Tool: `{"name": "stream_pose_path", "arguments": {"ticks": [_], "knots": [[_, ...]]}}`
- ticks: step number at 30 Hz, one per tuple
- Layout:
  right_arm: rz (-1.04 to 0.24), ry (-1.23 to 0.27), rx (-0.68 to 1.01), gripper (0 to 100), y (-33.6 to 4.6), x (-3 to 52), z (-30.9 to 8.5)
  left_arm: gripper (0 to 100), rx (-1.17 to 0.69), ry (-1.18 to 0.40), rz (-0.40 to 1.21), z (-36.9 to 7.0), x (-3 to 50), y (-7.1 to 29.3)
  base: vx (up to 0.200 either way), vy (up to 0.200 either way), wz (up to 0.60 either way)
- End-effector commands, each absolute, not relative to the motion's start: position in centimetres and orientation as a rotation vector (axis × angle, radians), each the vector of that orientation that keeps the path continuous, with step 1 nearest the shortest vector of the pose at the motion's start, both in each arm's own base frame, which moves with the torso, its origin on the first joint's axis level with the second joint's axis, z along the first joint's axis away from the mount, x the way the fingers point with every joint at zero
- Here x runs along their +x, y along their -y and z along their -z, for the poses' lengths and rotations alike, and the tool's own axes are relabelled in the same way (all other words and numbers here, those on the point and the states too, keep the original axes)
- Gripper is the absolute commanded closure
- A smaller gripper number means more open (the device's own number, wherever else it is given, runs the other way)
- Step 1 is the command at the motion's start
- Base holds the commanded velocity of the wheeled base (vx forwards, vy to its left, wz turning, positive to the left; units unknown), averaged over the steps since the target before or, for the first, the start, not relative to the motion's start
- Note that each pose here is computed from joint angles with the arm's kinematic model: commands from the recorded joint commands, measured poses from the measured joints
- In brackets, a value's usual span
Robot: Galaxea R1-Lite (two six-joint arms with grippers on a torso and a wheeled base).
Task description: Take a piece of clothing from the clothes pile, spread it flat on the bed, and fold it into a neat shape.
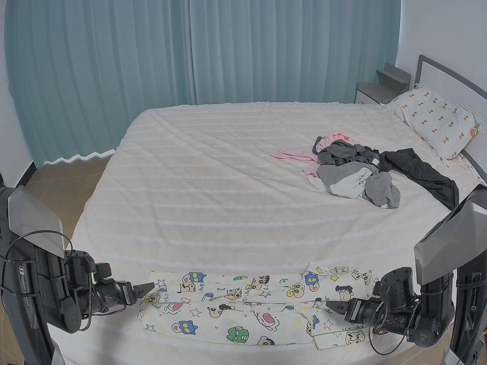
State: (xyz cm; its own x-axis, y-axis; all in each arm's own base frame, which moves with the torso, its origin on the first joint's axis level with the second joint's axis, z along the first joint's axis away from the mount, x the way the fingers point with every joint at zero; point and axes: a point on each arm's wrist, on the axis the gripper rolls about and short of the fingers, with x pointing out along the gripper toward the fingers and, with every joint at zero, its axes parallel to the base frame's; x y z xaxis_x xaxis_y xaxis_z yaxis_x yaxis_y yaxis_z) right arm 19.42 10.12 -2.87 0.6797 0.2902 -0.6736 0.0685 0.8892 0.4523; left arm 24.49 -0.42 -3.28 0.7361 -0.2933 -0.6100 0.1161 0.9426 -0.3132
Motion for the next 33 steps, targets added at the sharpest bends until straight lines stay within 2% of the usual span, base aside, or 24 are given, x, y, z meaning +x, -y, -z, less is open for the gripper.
{"name": "stream_pose_path", "arguments": {"ticks": [1,4,5,7,19,20,33], "knots": [[-0.121,-0.844,0.463,0,-10.0,19.1,3.3,0,-0.228,-0.792,0.269,5.1,27.2,1.6,0.0,0.0,0.0],[-0.121,-0.844,0.463,0,-10.0,19.1,3.3,0,-0.227,-0.801,0.275,4.9,27.7,1.9,0.0,0.0,0.0],[-0.119,-0.849,0.46,0,-10.0,19.1,3.4,0,-0.224,-0.872,0.285,5.2,28.4,2.5,0.0,0.0,0.0],[-0.114,-0.857,0.455,0,-10.0,19.1,3.6,0,-0.223,-0.889,0.291,5.2,28.7,2.7,0.0,0.0,0.0],[-0.108,-0.873,0.449,0,-9.9,19.0,4.0,0,-0.207,-0.898,0.279,5.5,29.2,3.3,0.0,0.0,0.0],[-0.108,-0.873,0.449,0,-9.9,19.0,4.0,100,-0.206,-0.9,0.281,5.5,29.1,3.3,0.0,0.0,0.0],[-0.101,-0.873,0.453,0,-9.8,19.1,4.1,100,-0.21,-0.962,0.284,5.3,26.5,3.1,0.0,0.0,0.0]]}}
